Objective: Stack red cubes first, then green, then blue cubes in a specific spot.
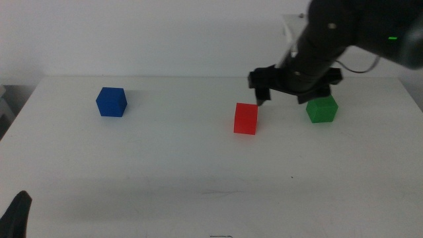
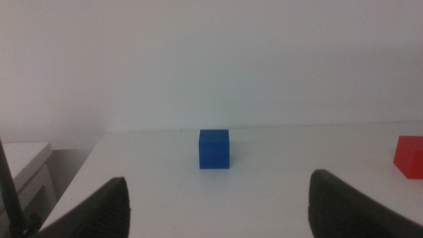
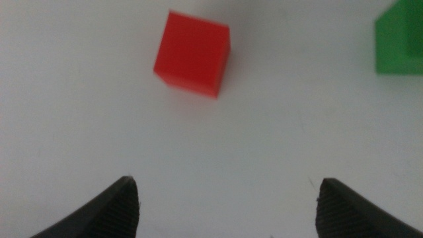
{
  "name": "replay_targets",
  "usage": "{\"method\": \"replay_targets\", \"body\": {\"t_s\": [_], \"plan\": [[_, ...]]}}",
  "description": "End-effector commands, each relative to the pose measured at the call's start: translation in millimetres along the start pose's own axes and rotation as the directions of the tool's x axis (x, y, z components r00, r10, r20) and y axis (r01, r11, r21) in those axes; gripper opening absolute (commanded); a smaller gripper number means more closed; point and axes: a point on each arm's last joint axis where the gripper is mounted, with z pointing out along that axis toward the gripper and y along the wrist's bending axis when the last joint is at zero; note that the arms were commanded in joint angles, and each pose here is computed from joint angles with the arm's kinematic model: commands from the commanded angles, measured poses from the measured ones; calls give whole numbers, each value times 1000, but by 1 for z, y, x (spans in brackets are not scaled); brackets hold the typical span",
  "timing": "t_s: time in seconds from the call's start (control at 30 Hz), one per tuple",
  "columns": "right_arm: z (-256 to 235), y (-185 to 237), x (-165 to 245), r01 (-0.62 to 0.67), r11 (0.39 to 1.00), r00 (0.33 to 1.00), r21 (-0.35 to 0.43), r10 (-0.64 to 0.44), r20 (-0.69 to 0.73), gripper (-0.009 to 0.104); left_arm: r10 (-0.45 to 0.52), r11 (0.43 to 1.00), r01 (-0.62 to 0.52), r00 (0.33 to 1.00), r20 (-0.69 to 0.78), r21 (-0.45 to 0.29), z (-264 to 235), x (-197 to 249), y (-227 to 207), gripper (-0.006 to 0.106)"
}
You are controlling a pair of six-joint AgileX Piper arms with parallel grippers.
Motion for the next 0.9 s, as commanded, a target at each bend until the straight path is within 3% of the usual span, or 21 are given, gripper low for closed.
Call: {"method": "replay_targets", "body": {"t_s": [0.0, 0.4, 0.57, 0.87], "plan": [[-19, 5, -20, -20, 1000, 995, -22, 22, 94, 75, -16, 1000, 17, 994, 106, -7, -2, -10, 1, 91], [50, 27, -49, -88, 996, 993, -31, 90, 72, 75, -16, 1000, 17, 994, 106, -7, -2, -10, 1, 91], [76, 28, -54, -102, 995, 991, 9, 101, 86, 75, -16, 1000, 17, 994, 106, -7, -2, -10, 1, 91], [114, 32, -54, -143, 990, 983, -3, 143, 115, 71, -16, 1000, 17, 994, 106, -7, -2, -10, 1, 91]]}}
